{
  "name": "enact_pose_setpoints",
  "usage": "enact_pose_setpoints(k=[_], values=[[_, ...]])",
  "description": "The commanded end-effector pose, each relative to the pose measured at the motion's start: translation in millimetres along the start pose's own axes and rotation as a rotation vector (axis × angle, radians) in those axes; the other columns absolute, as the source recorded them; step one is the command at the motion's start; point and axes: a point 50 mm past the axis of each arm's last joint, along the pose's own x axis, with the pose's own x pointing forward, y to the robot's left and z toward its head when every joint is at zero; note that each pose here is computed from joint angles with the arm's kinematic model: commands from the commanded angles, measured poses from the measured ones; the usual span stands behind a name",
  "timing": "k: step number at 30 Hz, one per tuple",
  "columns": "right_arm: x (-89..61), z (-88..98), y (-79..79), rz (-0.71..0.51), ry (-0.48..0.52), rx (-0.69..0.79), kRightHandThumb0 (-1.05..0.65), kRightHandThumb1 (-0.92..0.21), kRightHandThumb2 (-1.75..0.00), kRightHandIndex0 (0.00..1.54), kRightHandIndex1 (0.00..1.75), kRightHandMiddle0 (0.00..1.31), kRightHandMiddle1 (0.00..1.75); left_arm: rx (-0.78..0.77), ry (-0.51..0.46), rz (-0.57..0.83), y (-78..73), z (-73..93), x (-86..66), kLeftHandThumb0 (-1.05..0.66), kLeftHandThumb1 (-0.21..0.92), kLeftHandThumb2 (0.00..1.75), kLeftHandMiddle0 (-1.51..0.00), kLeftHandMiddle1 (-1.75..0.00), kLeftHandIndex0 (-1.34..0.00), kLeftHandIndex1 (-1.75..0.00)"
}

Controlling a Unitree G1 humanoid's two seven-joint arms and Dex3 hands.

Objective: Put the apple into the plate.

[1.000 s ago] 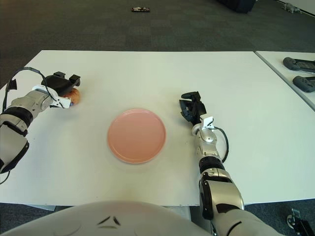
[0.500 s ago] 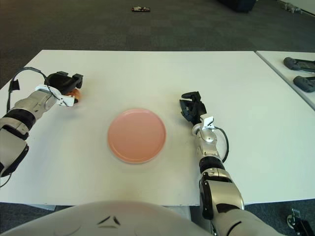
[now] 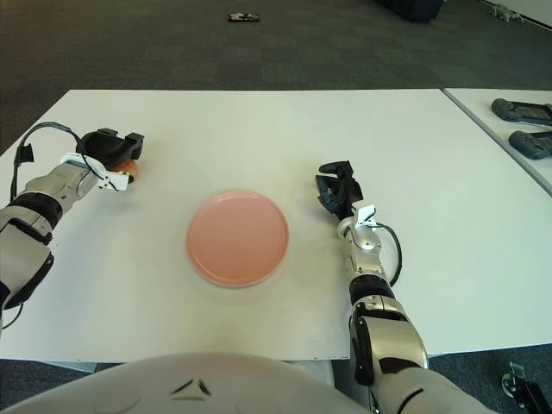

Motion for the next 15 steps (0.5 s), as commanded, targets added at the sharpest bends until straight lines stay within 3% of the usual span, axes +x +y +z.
enact_pose_setpoints(k=[1,3,5,7,8,11,15], values=[[-18.6,-30.3,-1.0,-0.01,0.152,0.02,-0.35,-0.92,-0.47,0.34,1.23,0.25,1.69,0.003,-0.004,-0.068,-9.8,-5.9,-6.1,0.0,0.15,1.51,-0.62,-1.72,-0.62,-1.75],[-18.7,-30.3,-1.2,-0.01,0.152,0.02,-0.35,-0.92,-0.47,0.34,1.23,0.25,1.69,-0.011,-0.008,-0.068,-6.9,-4.9,-4.5,0.0,0.12,1.54,-0.64,-1.73,-0.64,-1.75],[-18.7,-30.3,-1.2,-0.01,0.152,0.02,-0.35,-0.92,-0.47,0.34,1.23,0.25,1.69,-0.021,-0.009,-0.073,-3.6,-3.8,-2.7,0.0,0.27,1.3,-0.65,-1.51,-0.55,-1.75],[-18.7,-30.3,-1.2,-0.01,0.152,0.02,-0.35,-0.92,-0.47,0.34,1.23,0.25,1.69,-0.021,-0.018,-0.076,-8.6,-7.8,-8.6,0.0,0.4,1.18,-0.52,-1.61,-0.45,-1.73],[-18.7,-30.2,-1.2,-0.01,0.152,0.02,-0.35,-0.92,-0.47,0.34,1.23,0.25,1.69,-0.019,-0.024,-0.076,-12.7,-10.6,-13.3,0.0,0.33,1.25,-0.59,-1.66,-0.49,-1.67],[-18.7,-30.2,-1.2,-0.01,0.152,0.02,-0.35,-0.92,-0.47,0.34,1.23,0.25,1.69,-0.022,-0.023,-0.073,-4.8,-6.5,-6.8,0.0,0.21,1.38,-0.67,-1.72,-0.57,-1.6],[-18.8,-30.2,-1.2,-0.01,0.152,0.02,-0.35,-0.92,-0.47,0.34,1.23,0.25,1.69,0.108,-0.043,-0.044,0.2,-4.0,-3.4,0.0,0.18,1.44,-0.67,-1.74,-0.59,-1.64]])
